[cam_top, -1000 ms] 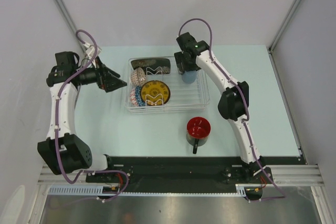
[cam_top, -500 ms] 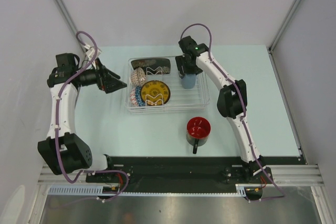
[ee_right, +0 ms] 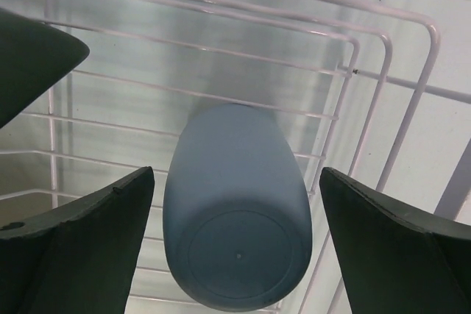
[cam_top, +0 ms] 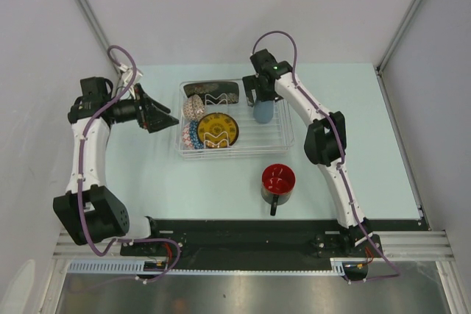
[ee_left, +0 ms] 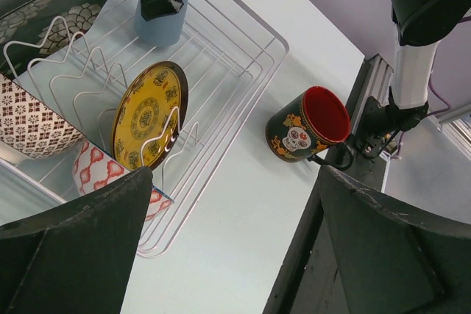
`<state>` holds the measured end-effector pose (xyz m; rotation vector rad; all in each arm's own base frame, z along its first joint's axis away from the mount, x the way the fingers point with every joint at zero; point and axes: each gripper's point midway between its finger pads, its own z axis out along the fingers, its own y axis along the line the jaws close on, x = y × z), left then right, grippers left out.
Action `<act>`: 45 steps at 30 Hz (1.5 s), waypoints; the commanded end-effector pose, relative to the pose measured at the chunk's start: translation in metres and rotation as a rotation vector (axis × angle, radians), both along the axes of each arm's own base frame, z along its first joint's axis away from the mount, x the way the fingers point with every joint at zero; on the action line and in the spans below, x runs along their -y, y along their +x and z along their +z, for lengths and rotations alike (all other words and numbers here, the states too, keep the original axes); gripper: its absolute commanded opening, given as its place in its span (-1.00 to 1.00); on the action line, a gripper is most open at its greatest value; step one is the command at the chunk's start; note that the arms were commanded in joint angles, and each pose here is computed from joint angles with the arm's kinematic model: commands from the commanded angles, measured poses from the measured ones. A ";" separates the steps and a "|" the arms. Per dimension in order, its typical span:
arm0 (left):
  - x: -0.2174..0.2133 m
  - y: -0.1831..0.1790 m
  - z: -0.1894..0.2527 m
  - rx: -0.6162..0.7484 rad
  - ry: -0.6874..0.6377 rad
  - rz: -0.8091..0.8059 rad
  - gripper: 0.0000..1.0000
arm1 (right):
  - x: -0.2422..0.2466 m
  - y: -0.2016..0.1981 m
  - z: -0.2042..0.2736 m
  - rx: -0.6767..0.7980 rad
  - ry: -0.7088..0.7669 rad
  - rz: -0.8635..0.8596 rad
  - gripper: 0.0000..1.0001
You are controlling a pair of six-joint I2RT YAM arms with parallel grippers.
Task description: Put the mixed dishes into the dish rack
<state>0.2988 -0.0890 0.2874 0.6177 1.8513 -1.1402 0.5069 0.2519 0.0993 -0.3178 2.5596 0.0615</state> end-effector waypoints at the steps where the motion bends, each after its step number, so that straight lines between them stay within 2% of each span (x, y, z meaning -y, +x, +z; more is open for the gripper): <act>1: 0.003 -0.007 0.013 0.068 -0.030 -0.032 0.98 | 0.004 0.013 0.022 0.081 0.002 -0.012 0.99; 9: 0.002 -0.007 0.010 0.061 -0.032 -0.031 0.98 | 0.009 0.017 0.053 0.149 0.005 -0.028 0.99; 22: 0.001 -0.004 0.017 0.061 -0.025 -0.019 0.99 | 0.053 -0.012 0.151 0.274 0.022 -0.100 0.99; 23: 0.001 -0.004 0.018 0.062 -0.025 -0.021 0.99 | 0.058 -0.021 0.172 0.307 0.037 -0.111 1.00; 26: 0.001 -0.005 0.020 0.073 -0.018 -0.018 1.00 | 0.064 -0.048 0.180 0.324 -0.008 -0.101 0.99; 27: 0.001 -0.005 0.020 0.072 -0.015 -0.017 0.99 | 0.054 -0.069 0.221 0.432 0.040 -0.073 0.99; 28: 0.001 -0.005 0.021 0.077 -0.010 -0.016 1.00 | 0.058 -0.086 0.193 0.395 -0.029 -0.056 1.00; 29: 0.001 -0.006 0.022 0.082 -0.006 -0.017 0.99 | 0.057 -0.101 0.196 0.426 -0.042 -0.040 0.99; 30: 0.001 -0.008 0.024 0.104 0.006 -0.017 0.99 | 0.059 -0.125 0.233 0.529 0.002 -0.028 0.99; 31: 0.000 -0.007 0.025 0.115 0.022 -0.007 0.99 | 0.048 -0.152 0.197 0.478 -0.047 0.043 1.00; 32: 0.000 -0.008 0.026 0.123 0.030 -0.004 0.99 | 0.046 -0.171 0.199 0.491 -0.040 0.066 0.99; 33: 0.000 -0.010 0.030 0.141 0.036 0.004 0.99 | 0.050 -0.191 0.186 0.438 -0.023 0.048 0.99; 34: -0.001 -0.010 0.030 0.142 0.044 0.016 1.00 | 0.049 -0.213 0.184 0.385 0.053 0.059 0.99; 36: 0.002 -0.015 0.029 0.144 0.051 0.017 0.99 | 0.048 -0.248 0.145 0.236 0.073 0.085 0.99; 37: 0.004 -0.017 0.028 0.147 0.062 0.016 1.00 | 0.030 -0.278 0.149 0.228 0.140 0.146 0.99; 38: 0.005 -0.019 0.026 0.141 0.061 0.015 0.99 | 0.028 -0.293 0.134 0.214 0.116 0.171 0.99; 39: 0.006 -0.021 0.025 0.143 0.061 0.011 0.99 | 0.025 -0.302 0.133 0.234 0.102 0.183 0.99; 43: 0.012 -0.033 0.028 0.155 0.064 0.005 0.99 | 0.003 -0.334 0.104 0.146 0.086 0.242 1.00; 44: 0.013 -0.035 0.027 0.153 0.066 0.003 0.99 | -0.006 -0.342 0.100 0.139 0.094 0.277 0.96; 45: 0.013 -0.037 0.026 0.150 0.066 0.006 0.99 | -0.010 -0.347 0.091 0.121 0.087 0.298 0.82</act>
